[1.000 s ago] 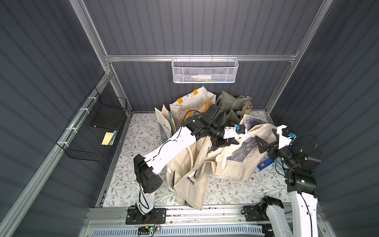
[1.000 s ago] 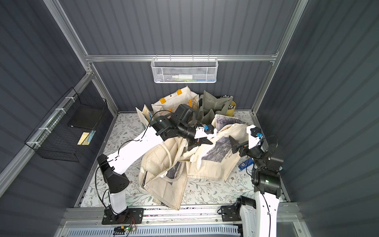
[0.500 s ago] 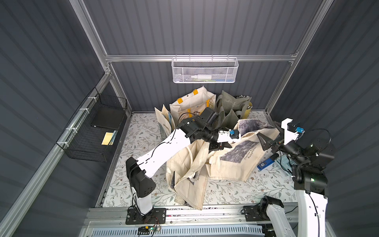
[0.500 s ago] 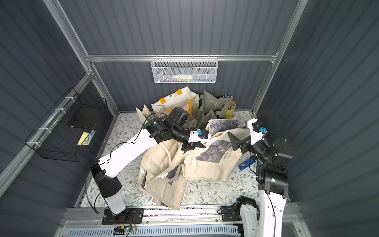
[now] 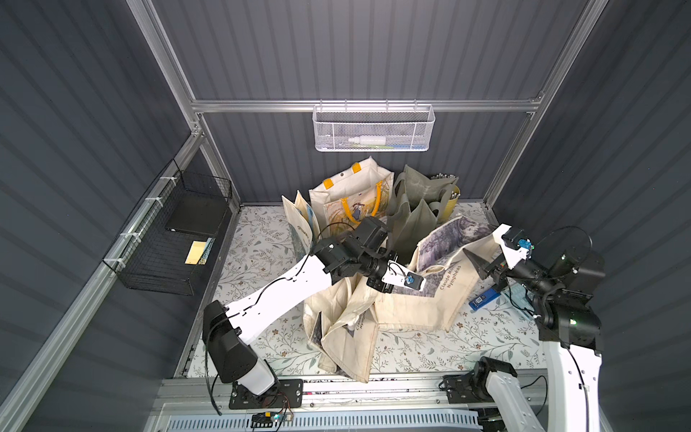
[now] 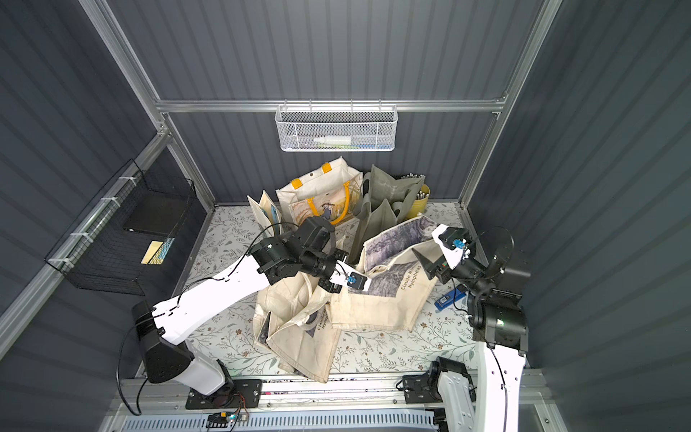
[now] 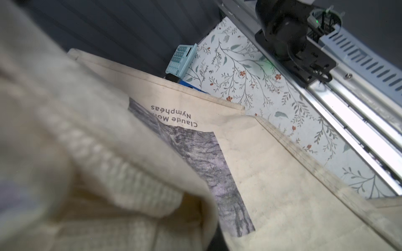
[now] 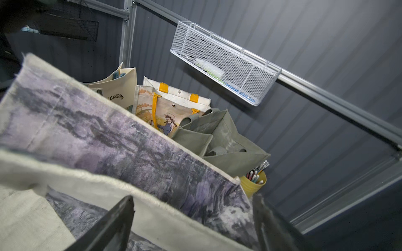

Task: Put away the canvas bag
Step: Press the canvas bag.

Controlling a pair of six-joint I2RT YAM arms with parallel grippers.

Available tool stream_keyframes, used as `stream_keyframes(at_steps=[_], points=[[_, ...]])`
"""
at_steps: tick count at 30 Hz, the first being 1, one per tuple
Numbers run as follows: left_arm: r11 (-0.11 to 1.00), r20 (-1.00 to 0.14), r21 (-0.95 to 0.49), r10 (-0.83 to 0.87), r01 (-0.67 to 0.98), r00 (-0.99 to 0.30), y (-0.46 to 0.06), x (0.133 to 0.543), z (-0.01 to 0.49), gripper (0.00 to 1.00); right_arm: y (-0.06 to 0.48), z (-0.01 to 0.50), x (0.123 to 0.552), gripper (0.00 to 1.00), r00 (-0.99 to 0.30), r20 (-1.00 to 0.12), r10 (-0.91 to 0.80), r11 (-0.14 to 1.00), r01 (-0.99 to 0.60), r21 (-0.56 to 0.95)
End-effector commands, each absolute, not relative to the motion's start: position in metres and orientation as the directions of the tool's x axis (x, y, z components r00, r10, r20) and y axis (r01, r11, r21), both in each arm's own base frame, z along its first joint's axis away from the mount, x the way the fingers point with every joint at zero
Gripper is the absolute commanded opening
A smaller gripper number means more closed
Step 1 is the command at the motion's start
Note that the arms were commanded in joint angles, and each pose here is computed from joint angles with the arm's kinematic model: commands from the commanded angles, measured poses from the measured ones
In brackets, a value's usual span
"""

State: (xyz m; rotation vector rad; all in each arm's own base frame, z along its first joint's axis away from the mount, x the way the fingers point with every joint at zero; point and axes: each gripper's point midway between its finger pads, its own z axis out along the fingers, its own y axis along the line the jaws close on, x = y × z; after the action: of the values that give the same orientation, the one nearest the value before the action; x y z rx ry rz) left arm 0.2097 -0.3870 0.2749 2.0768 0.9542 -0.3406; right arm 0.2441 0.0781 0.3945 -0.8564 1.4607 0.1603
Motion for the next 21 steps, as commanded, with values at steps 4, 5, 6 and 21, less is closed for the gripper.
stream_keyframes(at_steps=[4, 5, 6, 21], points=[[-0.491, -0.215, 0.731, 0.493, 0.473, 0.843, -0.372, 0.219, 0.246, 0.0, 0.09, 0.389, 0.234, 0.92, 0.103, -0.883, -0.459, 0.648, -0.641, -0.411], [-0.487, -0.19, 0.752, 0.484, 0.443, 0.854, -0.373, 0.22, 0.246, 0.0, 0.093, 0.381, 0.231, 0.9, 0.077, -0.878, -0.473, 0.633, -0.664, -0.399], [-0.481, -0.181, 0.766, 0.474, 0.426, 0.862, -0.374, 0.22, 0.248, 0.0, 0.093, 0.375, 0.23, 0.89, 0.048, -0.873, -0.485, 0.63, -0.673, -0.387], [-0.427, -0.186, 0.826, 0.411, 0.368, 0.893, -0.385, 0.215, 0.284, 0.0, 0.068, 0.358, 0.217, 0.89, -0.031, -0.758, -0.651, 0.627, -0.584, -0.515]])
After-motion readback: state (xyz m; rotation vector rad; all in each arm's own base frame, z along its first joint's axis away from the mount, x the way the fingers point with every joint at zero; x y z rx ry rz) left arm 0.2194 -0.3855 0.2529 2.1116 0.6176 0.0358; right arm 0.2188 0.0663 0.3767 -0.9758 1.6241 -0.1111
